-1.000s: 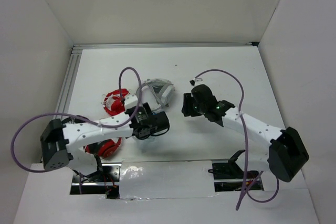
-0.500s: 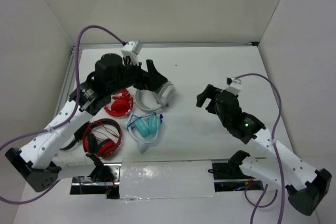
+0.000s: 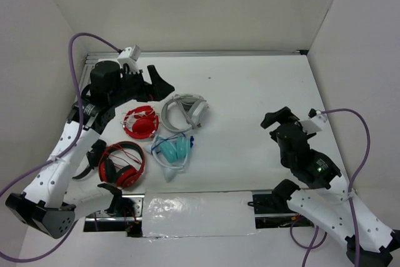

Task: Wrap the headphones

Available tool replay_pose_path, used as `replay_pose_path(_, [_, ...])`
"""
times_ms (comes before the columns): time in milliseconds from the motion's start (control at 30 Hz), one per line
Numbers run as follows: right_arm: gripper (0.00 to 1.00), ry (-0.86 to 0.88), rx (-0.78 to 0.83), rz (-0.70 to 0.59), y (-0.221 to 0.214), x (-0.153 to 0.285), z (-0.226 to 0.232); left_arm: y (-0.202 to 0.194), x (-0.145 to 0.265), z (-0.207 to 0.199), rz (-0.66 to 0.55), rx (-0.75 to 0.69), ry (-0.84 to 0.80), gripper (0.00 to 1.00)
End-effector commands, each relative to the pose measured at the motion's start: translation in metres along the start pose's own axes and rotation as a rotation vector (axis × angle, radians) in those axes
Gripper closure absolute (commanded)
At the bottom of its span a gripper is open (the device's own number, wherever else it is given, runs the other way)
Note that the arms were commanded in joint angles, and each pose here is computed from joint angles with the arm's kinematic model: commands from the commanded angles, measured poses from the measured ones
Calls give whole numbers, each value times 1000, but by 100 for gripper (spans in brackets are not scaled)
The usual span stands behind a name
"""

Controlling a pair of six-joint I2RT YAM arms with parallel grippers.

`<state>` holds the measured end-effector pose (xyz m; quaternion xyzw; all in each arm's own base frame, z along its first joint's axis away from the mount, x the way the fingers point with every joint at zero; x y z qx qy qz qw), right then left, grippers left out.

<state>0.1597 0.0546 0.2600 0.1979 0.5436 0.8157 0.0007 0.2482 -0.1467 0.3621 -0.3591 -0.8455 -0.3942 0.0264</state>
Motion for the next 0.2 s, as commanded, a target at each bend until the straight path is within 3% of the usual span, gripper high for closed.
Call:
replay_pose_path(0, [0,-63,-24,-64,18,5,-8,8,9,-6,-35,-51,-77,1])
replay_pose_path(167, [0,-77,2,-63,17,2,-7,13,15,-2,-62,-59,-101,1])
Point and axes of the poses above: each gripper's point midway between its finger pads, its own x axis back along the fingers, its own z axis along the line the jaws close on, y = z × x, the point moved 7 cm from there along x, back along the fingers, and after that the axes turned 14 degrees about x, right-handed, at the moved point
